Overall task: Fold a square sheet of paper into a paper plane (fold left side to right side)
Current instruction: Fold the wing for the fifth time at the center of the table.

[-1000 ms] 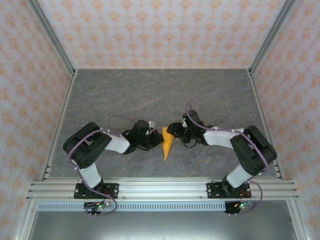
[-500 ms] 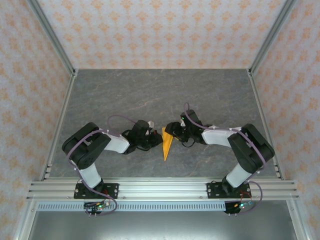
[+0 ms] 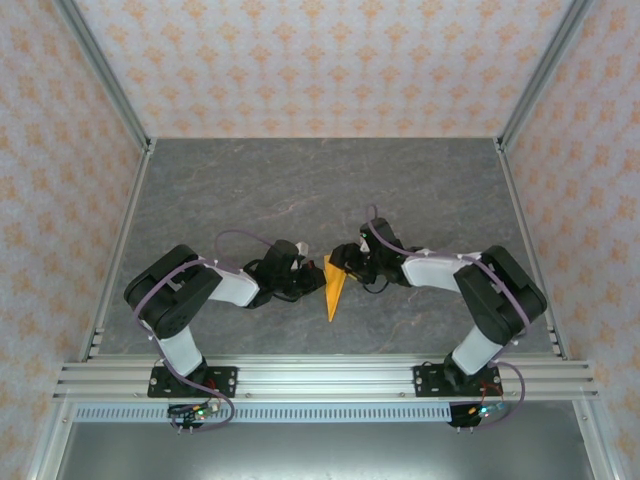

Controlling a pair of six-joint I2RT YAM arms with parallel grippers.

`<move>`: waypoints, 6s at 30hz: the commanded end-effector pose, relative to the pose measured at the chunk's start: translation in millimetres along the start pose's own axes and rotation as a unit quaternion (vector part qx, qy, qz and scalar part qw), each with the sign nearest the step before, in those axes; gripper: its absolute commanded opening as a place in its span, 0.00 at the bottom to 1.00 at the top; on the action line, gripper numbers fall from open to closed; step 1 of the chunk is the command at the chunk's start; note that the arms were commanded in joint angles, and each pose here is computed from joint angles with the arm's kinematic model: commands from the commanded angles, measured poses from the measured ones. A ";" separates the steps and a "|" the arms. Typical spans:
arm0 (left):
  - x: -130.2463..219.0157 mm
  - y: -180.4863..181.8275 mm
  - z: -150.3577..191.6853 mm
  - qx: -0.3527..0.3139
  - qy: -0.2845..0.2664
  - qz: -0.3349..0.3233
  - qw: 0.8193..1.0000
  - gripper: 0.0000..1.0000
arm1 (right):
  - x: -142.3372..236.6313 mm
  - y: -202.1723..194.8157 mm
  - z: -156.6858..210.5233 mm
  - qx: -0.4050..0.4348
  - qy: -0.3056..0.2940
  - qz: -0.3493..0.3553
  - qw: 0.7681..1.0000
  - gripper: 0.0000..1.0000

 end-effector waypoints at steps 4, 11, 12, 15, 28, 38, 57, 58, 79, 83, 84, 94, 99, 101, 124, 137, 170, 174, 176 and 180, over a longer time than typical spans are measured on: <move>-5.2 7.2 -0.8 -0.010 0.000 -0.016 1.000 0.00 | 17.3 24.3 -6.3 0.020 -0.017 -0.019 0.999 0.37; -5.1 7.3 -1.0 -0.012 0.001 -0.018 1.000 0.00 | -2.9 31.1 1.9 0.021 0.009 -0.022 0.999 0.30; -4.9 7.3 -0.8 -0.013 0.001 -0.018 1.000 0.00 | -4.4 31.2 2.2 0.022 0.011 -0.020 0.999 0.30; -4.1 7.4 -0.7 -0.015 0.001 -0.020 1.000 0.00 | -10.2 26.8 5.3 0.026 0.019 -0.004 0.999 0.30; -3.8 13.9 0.9 -0.016 0.003 -0.036 0.999 0.00 | -15.9 2.5 6.7 0.032 0.019 0.046 0.998 0.30; -4.6 15.7 1.5 -0.016 0.004 -0.038 0.999 0.00 | -18.9 -9.1 7.1 0.032 0.015 0.063 0.997 0.30; -5.0 13.0 1.1 -0.016 0.004 -0.031 0.999 0.00 | -21.2 -55.4 16.3 -0.012 0.013 0.133 0.991 0.24; -4.4 12.0 0.6 -0.017 0.002 -0.029 0.999 0.00 | -21.2 -58.4 17.4 -0.014 0.014 0.137 0.990 0.23; 56.2 -56.5 8.5 -0.073 -0.007 0.055 0.996 0.29 | -21.4 -75.9 22.4 -0.019 0.020 0.166 0.986 0.20; 52.3 -90.6 24.0 -0.108 0.032 0.091 0.990 0.25 | -21.8 -73.8 22.2 -0.018 0.021 0.163 0.986 0.20; 49.1 -93.6 26.9 -0.110 0.039 0.090 0.989 0.24 | -21.8 -74.5 22.2 -0.018 0.021 0.164 0.986 0.20; 21.9 -65.1 34.5 -0.080 0.052 0.053 0.994 0.19 | -20.1 -72.0 22.3 -0.016 0.022 0.162 0.986 0.19; 14.0 -49.2 41.5 -0.074 0.067 0.033 0.994 0.18 | -20.5 -71.7 22.2 -0.015 0.023 0.162 0.986 0.19; 11.7 -43.2 44.1 -0.070 0.071 0.025 0.995 0.18 | -20.4 -70.9 21.8 -0.015 0.022 0.161 0.987 0.19; 3.3 16.5 71.6 -0.030 0.107 -0.073 0.991 0.07 | -6.7 -20.1 10.4 0.030 0.003 0.067 0.997 0.10; 4.2 26.6 75.3 -0.037 0.100 -0.094 0.990 0.00 | 7.8 -5.3 45.7 0.045 0.015 0.016 0.999 0.04; 6.4 46.3 87.2 -0.011 0.111 -0.120 0.986 0.00 | -13.0 -58.6 -6.3 0.096 -0.014 0.128 0.987 0.04; 6.7 48.0 88.7 -0.008 0.111 -0.120 0.987 0.00 | -10.6 -57.0 -23.3 0.097 -0.021 0.128 0.987 0.04; 6.9 48.8 89.0 -0.006 0.110 -0.120 0.987 0.00 | -9.5 -56.3 -31.8 0.096 -0.023 0.127 0.987 0.04; 7.0 48.9 89.0 -0.006 0.110 -0.120 0.987 0.00 | -7.3 -56.0 -43.8 0.092 -0.027 0.126 0.987 0.04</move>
Point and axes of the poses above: each hand's point on the last joint's axis, 136 mm out from that joint toward the fingers, its own x axis back along the fingers, its own y axis along the line the jaws close on, z = x × y, the point moved 2 cm from there along x, back along the fingers, and after that the axes turned 7 degrees about -x, right-handed, at the moved point
